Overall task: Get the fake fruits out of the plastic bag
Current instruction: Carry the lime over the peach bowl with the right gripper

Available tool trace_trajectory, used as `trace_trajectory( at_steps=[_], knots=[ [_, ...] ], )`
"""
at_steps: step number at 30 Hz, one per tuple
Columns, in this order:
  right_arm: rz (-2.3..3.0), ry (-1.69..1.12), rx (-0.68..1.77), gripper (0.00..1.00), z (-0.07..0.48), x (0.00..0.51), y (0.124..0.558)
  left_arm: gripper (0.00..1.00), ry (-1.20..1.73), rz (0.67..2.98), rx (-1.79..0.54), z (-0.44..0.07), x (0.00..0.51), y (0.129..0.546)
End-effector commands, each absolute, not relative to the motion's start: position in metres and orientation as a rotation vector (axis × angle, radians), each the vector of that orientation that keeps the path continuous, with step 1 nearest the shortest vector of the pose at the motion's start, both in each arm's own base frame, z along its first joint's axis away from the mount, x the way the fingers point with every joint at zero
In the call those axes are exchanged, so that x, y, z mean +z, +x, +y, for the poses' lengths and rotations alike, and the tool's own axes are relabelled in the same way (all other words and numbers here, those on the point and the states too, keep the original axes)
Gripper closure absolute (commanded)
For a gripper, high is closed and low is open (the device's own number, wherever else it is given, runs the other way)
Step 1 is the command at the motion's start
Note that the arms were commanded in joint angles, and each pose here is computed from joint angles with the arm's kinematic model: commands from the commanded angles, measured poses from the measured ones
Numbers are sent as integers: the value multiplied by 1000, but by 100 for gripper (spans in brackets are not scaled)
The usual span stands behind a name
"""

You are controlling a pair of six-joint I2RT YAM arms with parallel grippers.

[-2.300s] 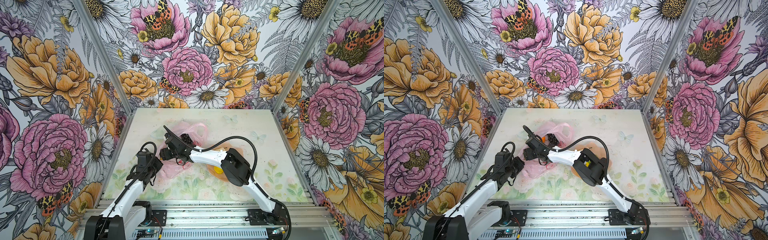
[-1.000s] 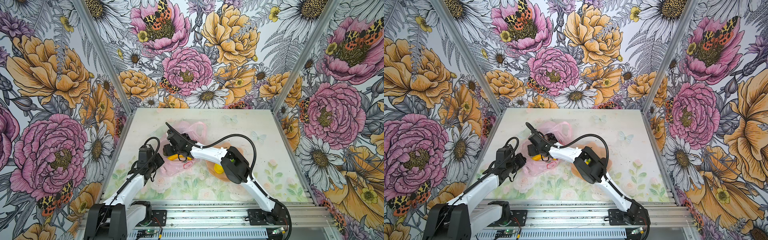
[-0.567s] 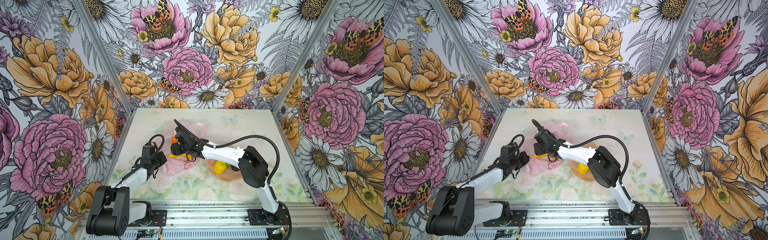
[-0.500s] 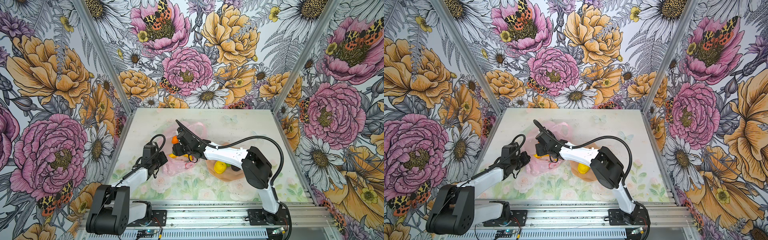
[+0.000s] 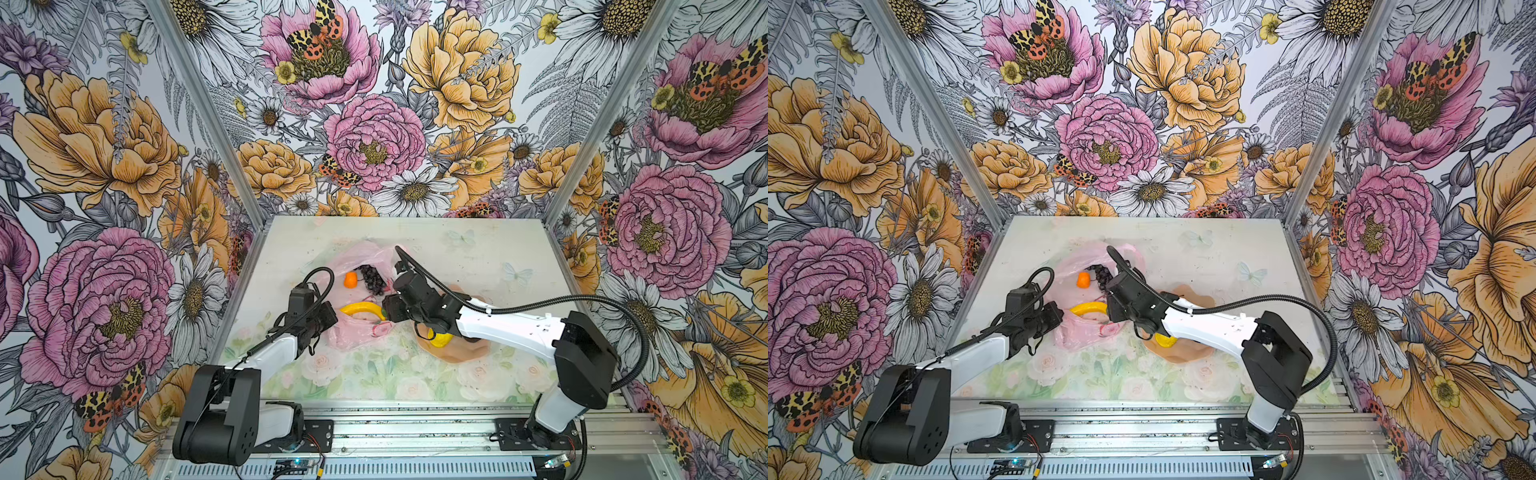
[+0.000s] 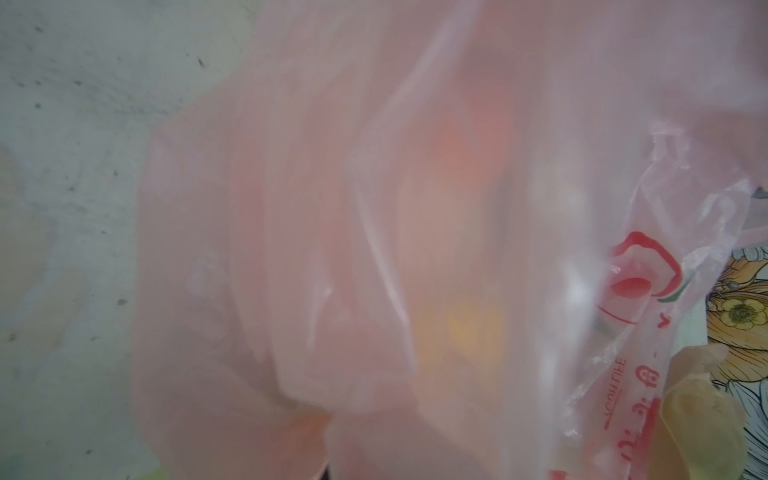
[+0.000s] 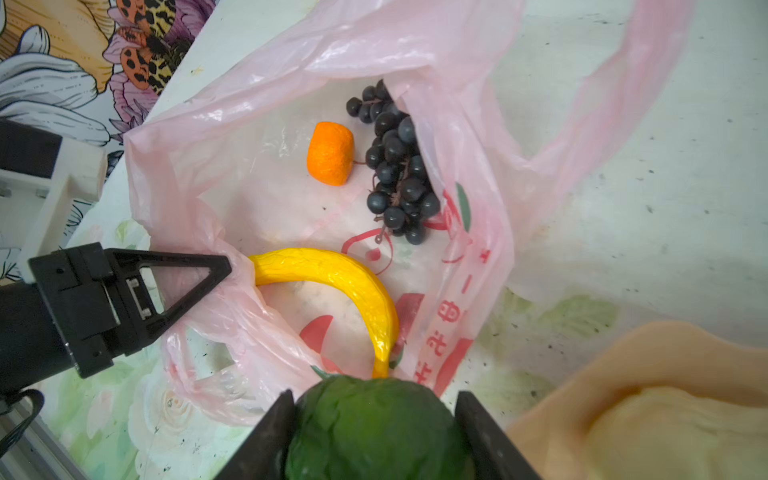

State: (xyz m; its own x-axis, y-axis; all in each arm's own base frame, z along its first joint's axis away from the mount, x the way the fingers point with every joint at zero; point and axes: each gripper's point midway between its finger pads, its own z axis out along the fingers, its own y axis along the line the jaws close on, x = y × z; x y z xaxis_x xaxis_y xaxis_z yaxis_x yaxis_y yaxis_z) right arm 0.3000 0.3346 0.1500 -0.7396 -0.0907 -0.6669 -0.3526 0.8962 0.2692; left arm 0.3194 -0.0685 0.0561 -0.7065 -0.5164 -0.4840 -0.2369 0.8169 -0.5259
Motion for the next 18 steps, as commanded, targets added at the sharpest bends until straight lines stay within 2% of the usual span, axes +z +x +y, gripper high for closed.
trace_trajectory(
  at_steps=[1,8,18],
  knots=[
    [2361,-198,474,41,301,161,293,100,-487,2317,-589,-75,71,331],
    [2427,-96,384,41,242,149,258,100,-480,2319,-601,-77,72,331],
    [2477,0,324,41,201,135,236,100,-476,2324,-605,-78,71,330]
  ],
)
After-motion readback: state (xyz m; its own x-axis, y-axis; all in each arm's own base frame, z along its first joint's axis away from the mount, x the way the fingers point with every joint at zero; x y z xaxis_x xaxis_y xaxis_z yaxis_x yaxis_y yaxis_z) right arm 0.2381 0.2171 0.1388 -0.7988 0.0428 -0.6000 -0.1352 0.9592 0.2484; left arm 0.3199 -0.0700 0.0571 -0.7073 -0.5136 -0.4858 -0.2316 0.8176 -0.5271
